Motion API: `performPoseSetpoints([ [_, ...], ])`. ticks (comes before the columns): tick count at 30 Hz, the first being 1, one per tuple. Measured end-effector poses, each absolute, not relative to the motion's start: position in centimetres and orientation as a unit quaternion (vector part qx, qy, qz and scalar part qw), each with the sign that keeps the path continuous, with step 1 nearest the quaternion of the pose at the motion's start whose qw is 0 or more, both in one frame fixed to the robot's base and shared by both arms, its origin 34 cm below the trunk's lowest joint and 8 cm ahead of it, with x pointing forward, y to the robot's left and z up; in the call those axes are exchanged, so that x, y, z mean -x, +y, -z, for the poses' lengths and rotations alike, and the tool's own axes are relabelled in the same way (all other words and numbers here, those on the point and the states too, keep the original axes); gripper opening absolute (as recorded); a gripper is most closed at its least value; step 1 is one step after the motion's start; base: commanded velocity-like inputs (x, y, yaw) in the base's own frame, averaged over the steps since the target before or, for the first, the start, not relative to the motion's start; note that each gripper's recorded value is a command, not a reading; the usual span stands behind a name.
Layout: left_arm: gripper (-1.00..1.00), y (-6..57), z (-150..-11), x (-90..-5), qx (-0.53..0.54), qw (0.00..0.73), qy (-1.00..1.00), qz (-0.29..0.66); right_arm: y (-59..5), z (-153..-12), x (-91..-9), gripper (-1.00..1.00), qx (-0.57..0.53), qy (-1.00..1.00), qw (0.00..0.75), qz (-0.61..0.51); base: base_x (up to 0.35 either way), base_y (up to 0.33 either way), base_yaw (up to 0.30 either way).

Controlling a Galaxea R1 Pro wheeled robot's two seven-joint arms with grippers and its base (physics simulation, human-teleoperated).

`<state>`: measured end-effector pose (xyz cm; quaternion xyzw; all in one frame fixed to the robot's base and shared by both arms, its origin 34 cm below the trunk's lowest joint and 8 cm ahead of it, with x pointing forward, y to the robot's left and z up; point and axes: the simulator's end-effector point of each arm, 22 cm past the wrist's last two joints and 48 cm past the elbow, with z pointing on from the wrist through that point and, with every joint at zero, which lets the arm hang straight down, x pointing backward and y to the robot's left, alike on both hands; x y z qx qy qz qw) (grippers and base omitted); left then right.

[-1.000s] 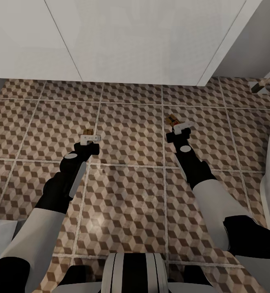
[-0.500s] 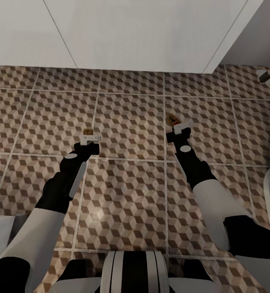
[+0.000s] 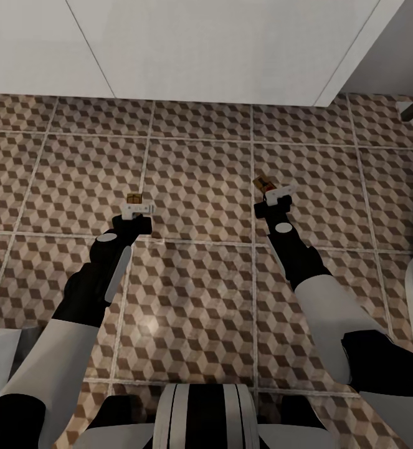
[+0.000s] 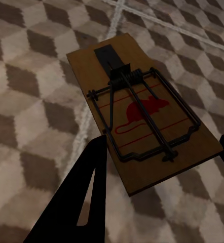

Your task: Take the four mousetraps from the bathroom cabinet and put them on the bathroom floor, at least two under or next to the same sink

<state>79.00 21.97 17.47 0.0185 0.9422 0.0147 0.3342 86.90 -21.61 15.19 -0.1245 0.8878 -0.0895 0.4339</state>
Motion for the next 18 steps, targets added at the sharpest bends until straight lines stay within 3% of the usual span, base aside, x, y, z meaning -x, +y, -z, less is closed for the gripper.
performPoseSetpoints([
  [18,-1.0,21.97,-17.2,-79.02,-0.019,0.334,0.942,-0.015,-21.57,-15.12,-87.08,-1.0,0.124,0.887,0.437,0.089,0.0,0.0,0.0],
])
